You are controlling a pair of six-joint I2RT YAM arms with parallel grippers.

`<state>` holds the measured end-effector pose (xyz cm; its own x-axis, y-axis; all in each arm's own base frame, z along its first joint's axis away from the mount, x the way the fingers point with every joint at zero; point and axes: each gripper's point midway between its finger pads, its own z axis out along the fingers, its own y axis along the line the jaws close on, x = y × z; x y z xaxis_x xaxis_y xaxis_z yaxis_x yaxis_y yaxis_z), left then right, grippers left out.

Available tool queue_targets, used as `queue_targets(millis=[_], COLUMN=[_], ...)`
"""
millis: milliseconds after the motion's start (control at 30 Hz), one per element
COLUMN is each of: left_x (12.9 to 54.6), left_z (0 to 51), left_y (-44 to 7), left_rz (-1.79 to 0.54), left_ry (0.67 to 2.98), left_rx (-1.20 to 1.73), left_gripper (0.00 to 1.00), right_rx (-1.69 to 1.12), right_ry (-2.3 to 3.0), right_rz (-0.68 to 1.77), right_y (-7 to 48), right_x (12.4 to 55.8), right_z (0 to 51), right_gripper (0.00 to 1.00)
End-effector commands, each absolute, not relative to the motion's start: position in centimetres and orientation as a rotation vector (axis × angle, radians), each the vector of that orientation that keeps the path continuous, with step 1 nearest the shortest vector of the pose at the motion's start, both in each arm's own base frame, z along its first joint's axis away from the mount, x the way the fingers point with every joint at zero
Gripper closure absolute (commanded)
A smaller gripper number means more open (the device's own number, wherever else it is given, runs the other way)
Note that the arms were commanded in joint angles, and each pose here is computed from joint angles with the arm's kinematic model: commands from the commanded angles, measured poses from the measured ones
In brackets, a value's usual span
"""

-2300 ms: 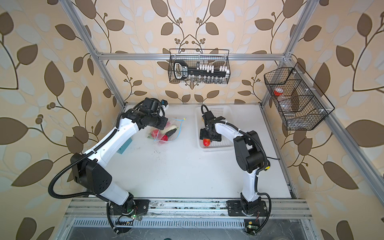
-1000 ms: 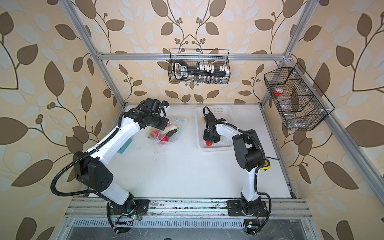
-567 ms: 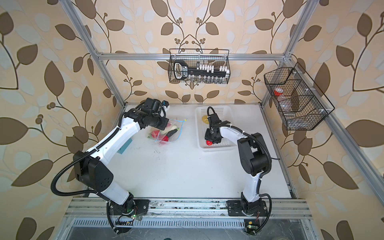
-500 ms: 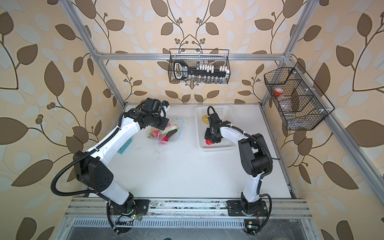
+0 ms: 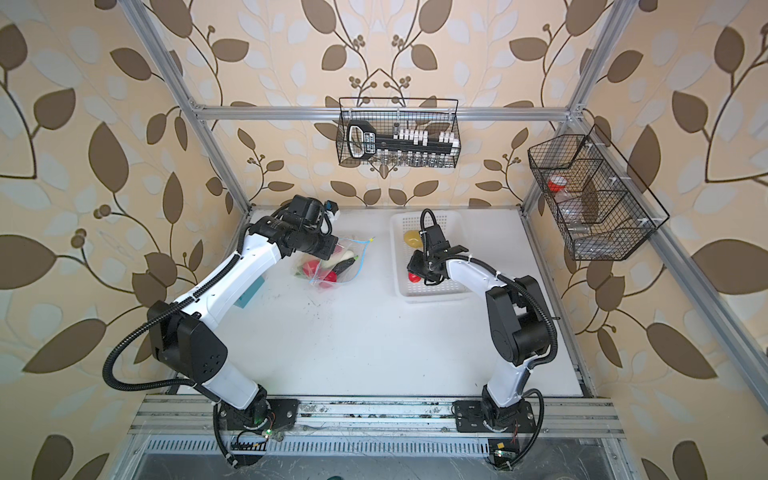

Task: Place the food in the zip-top bag and seal the zipper
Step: 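Close the right gripper on the mango and lift it, then carry the mango with the right gripper toward the bag mouth by the left gripper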

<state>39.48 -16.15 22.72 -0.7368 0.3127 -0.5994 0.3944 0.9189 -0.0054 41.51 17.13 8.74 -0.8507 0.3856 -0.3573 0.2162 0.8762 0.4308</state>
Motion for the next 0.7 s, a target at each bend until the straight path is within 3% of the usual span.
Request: queue_targets(millis=[0,533,667], left_x=[39.8,40.1,40.6], left_z=[24.2,24.6,24.8], left_y=[-16.8,-18.1,-17.8], left_rz=[-0.21,-0.296,-0.258], left_ry=[2.423,2.435,2.433], left_rx=[0.497,0.494,0.489], left_gripper=[1.0,1.0,1.0], right_rx=[0.455,0.398,0.359], right_ry=[2.553,2.369,2.313], right_rz=[0.599,0.736,0.799], right_y=[17.5,19.1,19.8], right_x=[41.7,42.1,42.1], right_z=[10.2,16.2,17.9], right_gripper=[0.64,0.64,0.59])
